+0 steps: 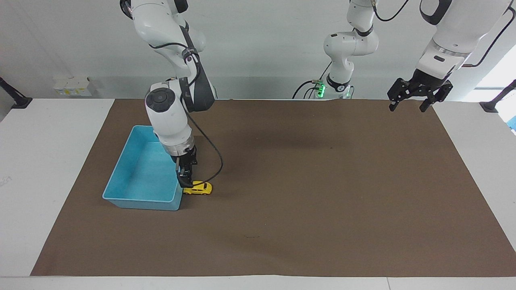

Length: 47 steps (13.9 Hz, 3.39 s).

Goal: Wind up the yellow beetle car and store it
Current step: 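Grasp the car at the box rim with the right gripper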

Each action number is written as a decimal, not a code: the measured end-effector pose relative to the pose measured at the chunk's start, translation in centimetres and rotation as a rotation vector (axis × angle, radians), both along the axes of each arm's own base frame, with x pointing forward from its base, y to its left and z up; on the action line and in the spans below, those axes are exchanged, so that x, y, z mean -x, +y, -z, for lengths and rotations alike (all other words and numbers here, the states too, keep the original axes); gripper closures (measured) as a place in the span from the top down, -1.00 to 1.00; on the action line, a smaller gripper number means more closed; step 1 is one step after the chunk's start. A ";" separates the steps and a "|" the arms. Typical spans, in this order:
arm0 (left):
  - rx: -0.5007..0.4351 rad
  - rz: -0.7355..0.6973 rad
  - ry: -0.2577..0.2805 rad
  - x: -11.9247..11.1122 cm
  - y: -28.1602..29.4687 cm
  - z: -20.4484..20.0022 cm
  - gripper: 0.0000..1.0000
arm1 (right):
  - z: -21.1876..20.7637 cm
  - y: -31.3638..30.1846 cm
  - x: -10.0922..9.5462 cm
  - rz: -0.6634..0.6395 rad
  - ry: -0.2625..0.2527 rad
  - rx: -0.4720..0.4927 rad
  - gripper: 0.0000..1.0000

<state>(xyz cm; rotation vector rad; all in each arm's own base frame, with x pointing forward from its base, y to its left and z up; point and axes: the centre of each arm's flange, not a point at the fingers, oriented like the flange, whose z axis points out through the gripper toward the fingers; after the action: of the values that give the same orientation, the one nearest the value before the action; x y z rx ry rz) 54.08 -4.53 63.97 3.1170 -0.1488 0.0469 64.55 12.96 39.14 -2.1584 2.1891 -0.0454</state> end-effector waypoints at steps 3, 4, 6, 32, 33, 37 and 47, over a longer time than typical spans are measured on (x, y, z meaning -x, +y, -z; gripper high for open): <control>-0.001 0.011 0.010 0.3 -0.6 -0.1 1.00 | 2.6 0.1 0.1 0.004 -0.008 -0.008 1.00; -0.002 0.011 0.012 0.3 -0.6 0.0 1.00 | 3.7 0.1 0.3 0.006 -0.015 -0.012 1.00; -0.002 0.011 0.013 0.3 -0.6 0.0 1.00 | 5.5 0.2 0.9 0.009 -0.020 -0.016 1.00; -0.001 0.003 0.012 0.2 0.7 -0.1 1.00 | 7.2 1.3 1.6 0.002 -0.019 -0.024 -0.10; -0.001 0.003 0.012 0.2 0.7 -0.1 1.00 | 6.8 1.3 1.5 0.008 -0.013 -0.022 -0.10; -0.001 0.003 0.012 0.2 0.7 -0.1 1.00 | 3.6 2.1 1.4 -0.002 -0.003 -0.017 -0.10; -0.001 0.003 0.012 0.3 0.7 -0.1 1.00 | -4.6 2.7 3.8 -0.013 -0.010 -0.024 -0.10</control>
<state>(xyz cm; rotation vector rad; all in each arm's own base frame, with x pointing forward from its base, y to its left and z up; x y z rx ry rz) 53.83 -3.82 64.04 3.1173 -0.1525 0.0275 60.76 15.69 43.75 -2.1549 2.1583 -0.0290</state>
